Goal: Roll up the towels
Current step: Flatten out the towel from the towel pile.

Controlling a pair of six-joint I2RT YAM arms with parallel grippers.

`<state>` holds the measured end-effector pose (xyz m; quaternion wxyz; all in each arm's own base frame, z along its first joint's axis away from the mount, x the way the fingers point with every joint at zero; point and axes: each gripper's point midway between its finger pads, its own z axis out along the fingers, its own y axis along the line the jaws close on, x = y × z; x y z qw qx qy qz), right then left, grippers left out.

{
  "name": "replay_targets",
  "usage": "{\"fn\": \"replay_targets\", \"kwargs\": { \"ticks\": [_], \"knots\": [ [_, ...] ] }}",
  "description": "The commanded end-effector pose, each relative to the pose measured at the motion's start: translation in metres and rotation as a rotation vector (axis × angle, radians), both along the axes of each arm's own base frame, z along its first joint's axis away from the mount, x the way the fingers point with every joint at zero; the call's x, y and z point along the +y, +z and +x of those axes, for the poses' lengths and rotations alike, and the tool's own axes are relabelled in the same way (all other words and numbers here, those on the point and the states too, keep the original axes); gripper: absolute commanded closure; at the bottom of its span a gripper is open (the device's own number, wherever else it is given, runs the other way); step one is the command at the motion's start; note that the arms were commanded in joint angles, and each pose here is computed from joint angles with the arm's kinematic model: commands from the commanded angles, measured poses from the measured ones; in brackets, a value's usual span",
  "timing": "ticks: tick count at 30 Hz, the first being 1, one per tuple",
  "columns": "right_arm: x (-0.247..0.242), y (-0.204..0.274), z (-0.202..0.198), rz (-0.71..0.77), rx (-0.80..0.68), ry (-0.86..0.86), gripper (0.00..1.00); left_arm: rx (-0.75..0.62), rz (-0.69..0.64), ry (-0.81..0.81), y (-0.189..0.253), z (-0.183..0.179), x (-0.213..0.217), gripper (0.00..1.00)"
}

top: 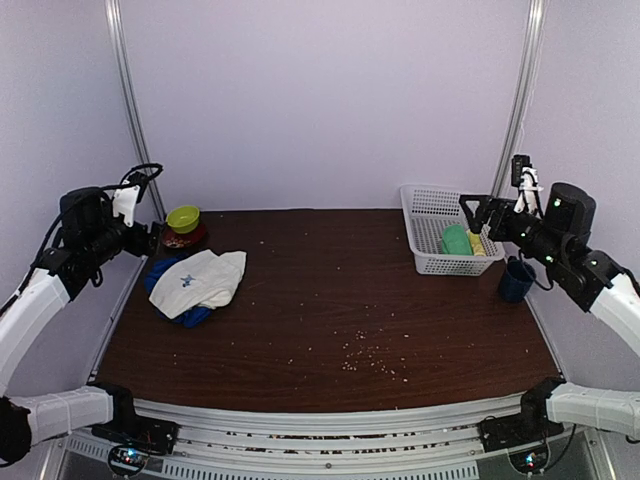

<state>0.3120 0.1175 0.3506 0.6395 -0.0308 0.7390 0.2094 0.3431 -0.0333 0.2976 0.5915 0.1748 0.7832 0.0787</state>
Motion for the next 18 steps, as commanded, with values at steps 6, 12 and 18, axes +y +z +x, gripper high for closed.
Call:
{"fn": "replay_targets", "kwargs": {
  "ticks": [6, 12, 18],
  "knots": [
    [0.037, -0.082, 0.04, -0.037, 0.251, 0.09, 0.0, 0.03, 0.079, -0.042, -0.028, 0.019, -0.002, 0.02],
    [0.042, -0.143, 0.061, -0.157, 0.397, 0.024, 0.0, 0.175, 0.123, -0.098, -0.079, 0.03, -0.009, 0.02],
    [0.056, -0.176, 0.062, -0.267, 0.441, -0.025, 0.0, 0.295, 0.139, -0.108, -0.122, 0.042, -0.01, 0.02]
  ]
}}
